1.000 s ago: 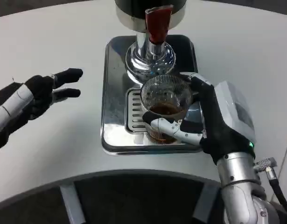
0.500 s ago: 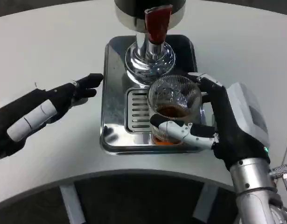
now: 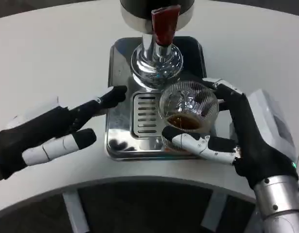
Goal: Grasp the cup under the faucet to collect the drink, then remove the cup.
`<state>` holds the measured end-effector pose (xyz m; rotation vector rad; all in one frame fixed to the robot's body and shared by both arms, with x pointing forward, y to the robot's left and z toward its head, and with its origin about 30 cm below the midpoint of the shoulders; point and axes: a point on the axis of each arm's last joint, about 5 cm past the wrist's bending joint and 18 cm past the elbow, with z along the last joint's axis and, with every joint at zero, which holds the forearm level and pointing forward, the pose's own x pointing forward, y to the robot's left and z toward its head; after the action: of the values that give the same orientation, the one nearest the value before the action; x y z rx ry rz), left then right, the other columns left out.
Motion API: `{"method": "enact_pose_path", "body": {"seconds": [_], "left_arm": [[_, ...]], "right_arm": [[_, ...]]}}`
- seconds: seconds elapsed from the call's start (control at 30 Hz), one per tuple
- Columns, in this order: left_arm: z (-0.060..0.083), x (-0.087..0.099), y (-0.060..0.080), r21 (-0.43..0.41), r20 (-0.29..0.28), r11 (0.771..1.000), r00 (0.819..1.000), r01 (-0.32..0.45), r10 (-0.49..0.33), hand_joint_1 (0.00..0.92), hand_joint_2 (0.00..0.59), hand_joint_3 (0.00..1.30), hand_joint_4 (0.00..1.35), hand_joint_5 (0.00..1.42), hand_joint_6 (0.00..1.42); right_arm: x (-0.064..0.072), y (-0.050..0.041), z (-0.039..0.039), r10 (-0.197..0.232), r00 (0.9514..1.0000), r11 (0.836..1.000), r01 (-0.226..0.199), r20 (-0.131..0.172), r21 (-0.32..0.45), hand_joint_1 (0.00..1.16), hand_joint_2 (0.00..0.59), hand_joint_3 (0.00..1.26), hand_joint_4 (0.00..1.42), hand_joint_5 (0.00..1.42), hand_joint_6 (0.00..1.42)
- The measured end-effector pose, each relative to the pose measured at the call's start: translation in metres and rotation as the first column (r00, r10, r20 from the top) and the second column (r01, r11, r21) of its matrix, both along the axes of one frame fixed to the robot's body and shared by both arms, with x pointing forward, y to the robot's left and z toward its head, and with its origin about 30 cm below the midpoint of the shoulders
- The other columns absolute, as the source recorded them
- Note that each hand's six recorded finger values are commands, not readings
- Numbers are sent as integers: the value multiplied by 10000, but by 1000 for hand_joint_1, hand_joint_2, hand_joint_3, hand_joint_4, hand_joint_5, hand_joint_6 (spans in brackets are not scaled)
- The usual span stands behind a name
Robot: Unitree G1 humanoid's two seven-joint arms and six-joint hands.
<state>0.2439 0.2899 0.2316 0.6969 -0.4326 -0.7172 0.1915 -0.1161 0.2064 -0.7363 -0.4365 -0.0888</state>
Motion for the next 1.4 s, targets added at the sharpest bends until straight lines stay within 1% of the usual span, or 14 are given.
{"method": "enact_pose_path", "body": {"seconds": [0.1,0.23,0.37,0.5,0.7,0.77,0.87,0.93,0.97,1.03,1.07,1.13,1.23,1.4], "left_arm": [[-28,-30,-9,230,35,9997,10000,-26,25,0,53,0,0,0,0],[-66,-107,-43,324,450,9995,9990,-52,37,0,50,0,0,0,0],[-82,-144,-63,562,693,9983,9975,-135,96,0,47,0,0,0,0],[-86,-192,-98,705,1271,9971,9917,-279,187,0,43,0,0,0,0],[-137,-273,-123,693,1437,9967,9891,-418,315,0,35,0,0,0,0],[-165,-321,-141,902,1493,9945,9880,-526,388,0,36,0,0,0,0],[-187,-367,-159,973,1576,9930,9862,-673,514,0,37,0,0,0,0],[-189,-399,-184,1087,1728,9912,9833,-759,563,0,36,0,0,0,0],[-190,-417,-197,1098,1826,9906,9813,-818,608,0,36,0,0,0,0],[-193,-447,-217,1245,1961,9879,9783,-920,664,0,37,0,0,0,0],[-199,-470,-232,1316,2012,9862,9768,-1006,728,0,38,0,0,0,0],[-207,-507,-266,1411,2098,9829,9739,-1184,872,0,40,0,0,0,0],[-223,-568,-338,1374,2236,9791,9676,-1500,1169,0,48,0,0,0,0],[-239,-656,-422,1478,2269,9676,9593,-2047,1682,0,51,0,0,0,0]], "right_arm": [[-33,-18,-12,29,9999,10000,-30,-119,-60,999,230,902,1203,1391,1424],[-92,-44,-17,94,9997,9999,-97,-217,-120,999,230,902,1203,1391,1424],[-135,-57,-8,126,9998,9998,-129,-170,-146,999,230,902,1203,1391,1424],[-185,-53,-5,229,9996,9995,-233,-184,-201,999,230,902,1203,1391,1424],[-227,-34,-23,480,9983,9984,-489,-331,-283,999,230,908,1215,1391,1424],[-239,-31,-28,540,9978,9979,-553,-385,-338,999,230,910,1217,1391,1424],[-265,-29,-10,639,9975,9972,-650,-308,-373,999,230,911,1218,1391,1424],[-282,-27,12,676,9976,9967,-683,-166,-437,999,230,911,1218,1391,1424],[-288,-25,17,702,9974,9964,-708,-147,-456,999,230,912,1218,1391,1424],[-297,-21,11,750,9970,9960,-759,-213,-479,999,230,912,1218,1391,1424],[-315,-21,6,807,9963,9954,-821,-291,-498,999,230,912,1218,1391,1424],[-345,-18,8,926,9951,9943,-943,-351,-501,999,230,912,1218,1391,1424],[-374,-14,17,1049,9939,9930,-1066,-345,-511,999,230,912,1218,1391,1424],[-434,-18,18,1038,9939,9928,-1058,-369,-564,999,230,912,1218,1391,1424]]}}
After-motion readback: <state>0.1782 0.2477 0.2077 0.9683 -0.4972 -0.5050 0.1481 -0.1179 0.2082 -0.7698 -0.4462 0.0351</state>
